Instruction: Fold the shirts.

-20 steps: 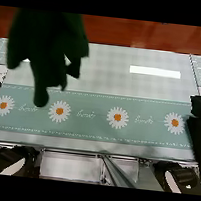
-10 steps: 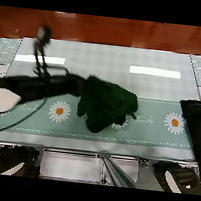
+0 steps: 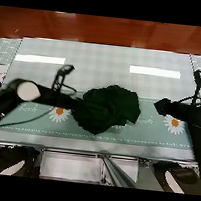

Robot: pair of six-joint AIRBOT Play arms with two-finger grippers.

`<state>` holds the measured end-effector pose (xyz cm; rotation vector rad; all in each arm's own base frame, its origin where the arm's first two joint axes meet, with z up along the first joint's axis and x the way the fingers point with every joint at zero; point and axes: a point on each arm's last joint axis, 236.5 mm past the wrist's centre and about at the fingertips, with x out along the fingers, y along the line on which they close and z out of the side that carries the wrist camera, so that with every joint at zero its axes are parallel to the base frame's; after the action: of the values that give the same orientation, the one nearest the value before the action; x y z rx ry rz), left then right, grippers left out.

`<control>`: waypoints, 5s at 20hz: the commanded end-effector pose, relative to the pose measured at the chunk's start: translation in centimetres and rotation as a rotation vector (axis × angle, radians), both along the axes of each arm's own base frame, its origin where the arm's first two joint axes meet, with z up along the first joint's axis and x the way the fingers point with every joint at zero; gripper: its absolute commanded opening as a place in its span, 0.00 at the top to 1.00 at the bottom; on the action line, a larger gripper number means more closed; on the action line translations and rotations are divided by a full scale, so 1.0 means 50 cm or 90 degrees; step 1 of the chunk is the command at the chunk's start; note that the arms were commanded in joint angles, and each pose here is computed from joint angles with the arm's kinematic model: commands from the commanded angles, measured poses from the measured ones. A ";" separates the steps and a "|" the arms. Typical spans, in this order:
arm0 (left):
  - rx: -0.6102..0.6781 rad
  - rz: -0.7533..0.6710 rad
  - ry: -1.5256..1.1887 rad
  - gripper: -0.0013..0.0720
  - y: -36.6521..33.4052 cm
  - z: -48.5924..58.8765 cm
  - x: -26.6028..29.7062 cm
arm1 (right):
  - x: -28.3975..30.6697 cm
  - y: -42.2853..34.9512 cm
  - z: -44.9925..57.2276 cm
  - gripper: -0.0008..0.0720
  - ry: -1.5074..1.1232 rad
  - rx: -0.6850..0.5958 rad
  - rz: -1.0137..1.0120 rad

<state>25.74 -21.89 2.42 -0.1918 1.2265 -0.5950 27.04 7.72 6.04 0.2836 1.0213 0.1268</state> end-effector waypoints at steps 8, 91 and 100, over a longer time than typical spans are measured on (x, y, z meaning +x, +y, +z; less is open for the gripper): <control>-0.202 0.114 0.263 0.29 0.136 -0.036 0.141 | -0.061 -0.017 -0.130 0.43 0.112 -0.020 -0.018; 0.001 0.231 -0.241 0.95 0.309 0.327 -0.031 | -0.053 -0.112 0.464 0.96 -0.219 -0.123 0.004; -0.065 0.391 -0.167 0.95 0.327 -0.011 0.284 | 0.373 -0.047 0.093 0.96 -0.057 0.008 0.027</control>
<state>35.41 -5.66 6.18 -0.5073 0.8341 -0.2023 39.76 3.98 15.92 0.1730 0.9058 0.1478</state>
